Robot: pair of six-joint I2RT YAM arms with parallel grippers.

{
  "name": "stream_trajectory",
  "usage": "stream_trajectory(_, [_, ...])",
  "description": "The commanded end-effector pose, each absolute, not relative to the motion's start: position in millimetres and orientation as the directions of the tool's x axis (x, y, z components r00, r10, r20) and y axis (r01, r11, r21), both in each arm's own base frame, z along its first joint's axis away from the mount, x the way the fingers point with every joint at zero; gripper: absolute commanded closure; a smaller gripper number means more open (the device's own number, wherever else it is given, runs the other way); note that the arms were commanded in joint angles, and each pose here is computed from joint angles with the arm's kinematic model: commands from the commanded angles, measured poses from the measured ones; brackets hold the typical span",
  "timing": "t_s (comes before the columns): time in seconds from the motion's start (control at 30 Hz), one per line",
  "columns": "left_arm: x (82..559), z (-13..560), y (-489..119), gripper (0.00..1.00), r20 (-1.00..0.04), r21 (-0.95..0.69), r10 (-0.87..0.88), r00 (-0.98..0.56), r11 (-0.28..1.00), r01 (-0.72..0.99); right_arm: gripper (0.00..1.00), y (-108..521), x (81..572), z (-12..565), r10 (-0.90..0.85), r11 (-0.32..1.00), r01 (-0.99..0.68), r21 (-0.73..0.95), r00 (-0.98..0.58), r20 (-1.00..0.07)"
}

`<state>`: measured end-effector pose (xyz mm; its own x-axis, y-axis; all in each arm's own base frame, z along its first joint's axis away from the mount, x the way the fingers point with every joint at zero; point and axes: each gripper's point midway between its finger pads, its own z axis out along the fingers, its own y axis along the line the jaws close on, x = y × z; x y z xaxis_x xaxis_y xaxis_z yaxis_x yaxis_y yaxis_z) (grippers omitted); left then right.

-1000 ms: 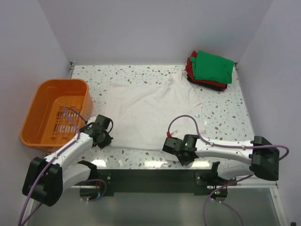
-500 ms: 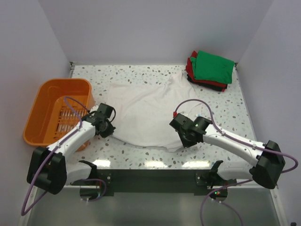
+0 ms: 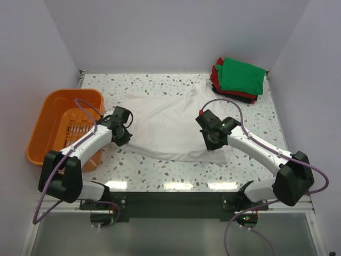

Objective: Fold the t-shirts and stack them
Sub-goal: Fold the tshirt

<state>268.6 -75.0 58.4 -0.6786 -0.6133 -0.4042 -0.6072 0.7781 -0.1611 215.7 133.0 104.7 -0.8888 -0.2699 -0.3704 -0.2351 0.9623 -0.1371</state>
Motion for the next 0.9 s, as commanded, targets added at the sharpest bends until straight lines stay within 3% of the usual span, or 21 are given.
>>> stream_trajectory(0.0, [290,69,-72,1.0,-0.445,-0.169,-0.611,-0.655,0.776,-0.608,1.0,134,246,119,-0.264,0.964,-0.225,-0.138,-0.857,-0.444])
stream_trajectory(0.33, [317,70,-68,1.0,-0.466,-0.146,-0.619,-0.632,0.759,-0.635,1.0,130,303,129,-0.244,0.97,-0.206,-0.13,-0.818,-0.521])
stream_trajectory(0.8, [339,53,-61,1.0,-0.464,-0.118,-0.648,-0.605,0.721,-0.682,1.0,131,368,101,-0.287,0.958,-0.234,-0.167,-0.808,-0.514])
stream_trajectory(0.87, [343,52,-61,0.93,-0.467,-0.12,-0.65,-0.599,0.718,-0.686,1.0,133,374,94,-0.299,0.954,-0.244,-0.174,-0.812,-0.501])
